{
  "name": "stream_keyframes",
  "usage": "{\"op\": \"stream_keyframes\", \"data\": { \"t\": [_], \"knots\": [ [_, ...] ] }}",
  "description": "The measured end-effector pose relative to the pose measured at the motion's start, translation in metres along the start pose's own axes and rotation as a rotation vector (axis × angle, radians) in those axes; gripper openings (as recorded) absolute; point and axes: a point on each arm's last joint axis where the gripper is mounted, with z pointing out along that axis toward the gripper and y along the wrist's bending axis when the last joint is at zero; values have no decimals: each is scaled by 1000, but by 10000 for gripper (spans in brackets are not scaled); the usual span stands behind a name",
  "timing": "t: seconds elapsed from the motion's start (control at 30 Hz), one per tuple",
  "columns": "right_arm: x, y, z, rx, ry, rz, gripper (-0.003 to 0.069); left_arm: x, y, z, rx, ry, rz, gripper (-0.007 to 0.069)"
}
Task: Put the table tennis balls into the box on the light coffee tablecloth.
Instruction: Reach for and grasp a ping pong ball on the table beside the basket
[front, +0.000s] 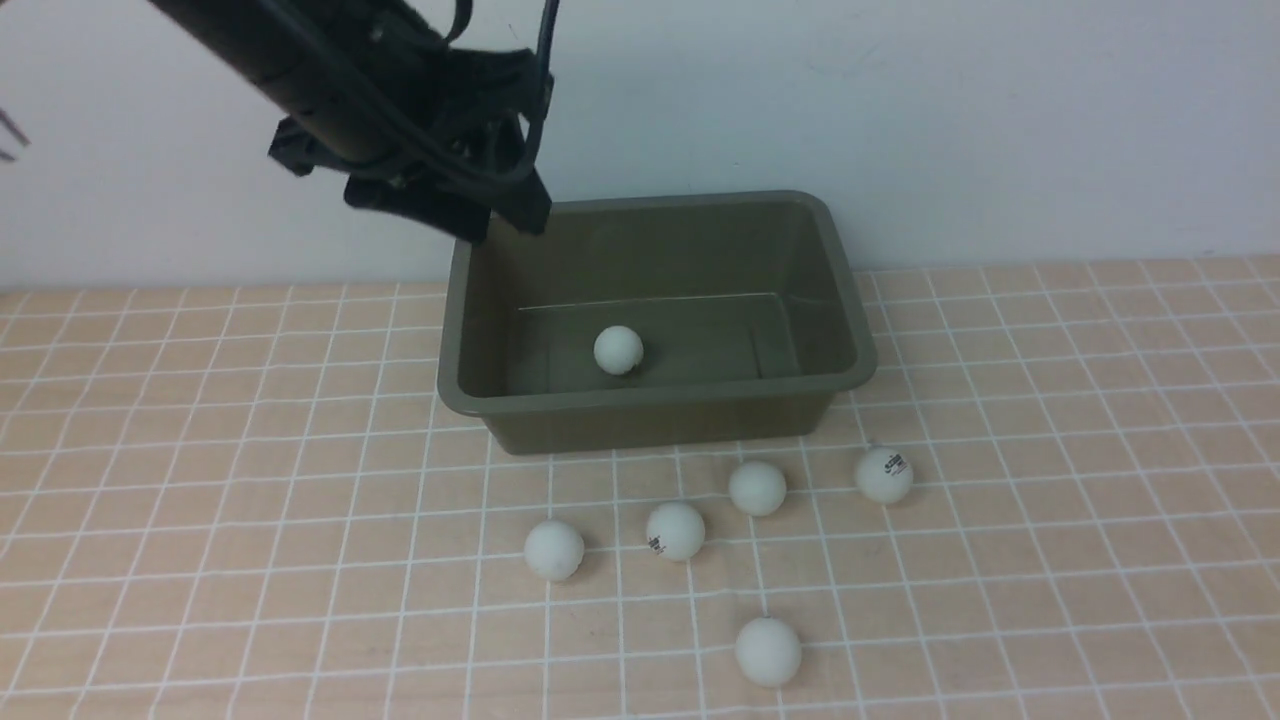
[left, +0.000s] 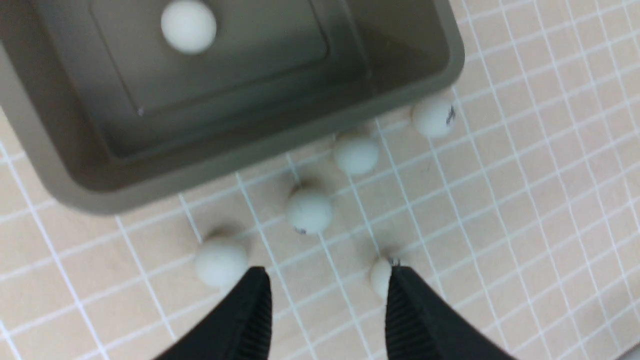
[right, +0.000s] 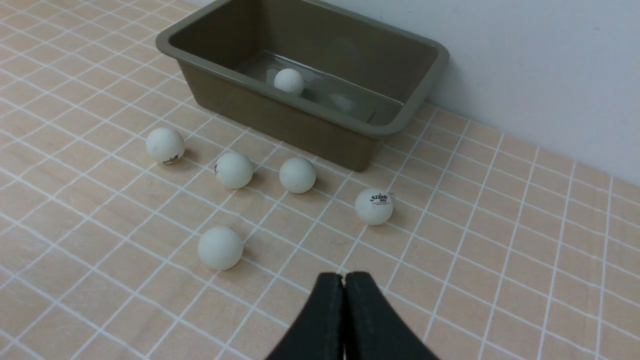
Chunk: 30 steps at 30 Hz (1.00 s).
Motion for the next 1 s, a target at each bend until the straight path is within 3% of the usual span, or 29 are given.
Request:
{"op": "stream_keyframes", "data": {
  "t": [0.23, 0.4, 0.63, 1.0],
  "knots": [
    [0, 0, 0, 1, 0, 1, -11, 85, -29, 11, 0, 185, 132, 256],
    [0, 0, 0, 0, 1, 1, -11, 122, -30, 45, -80, 305, 233, 290],
    [0, 0, 0, 1, 0, 1, -11, 117, -20, 89, -186, 207, 323, 393],
    [0, 0, 0, 1, 0, 1, -11, 105, 4, 160, -277, 183, 253, 407]
  ]
}}
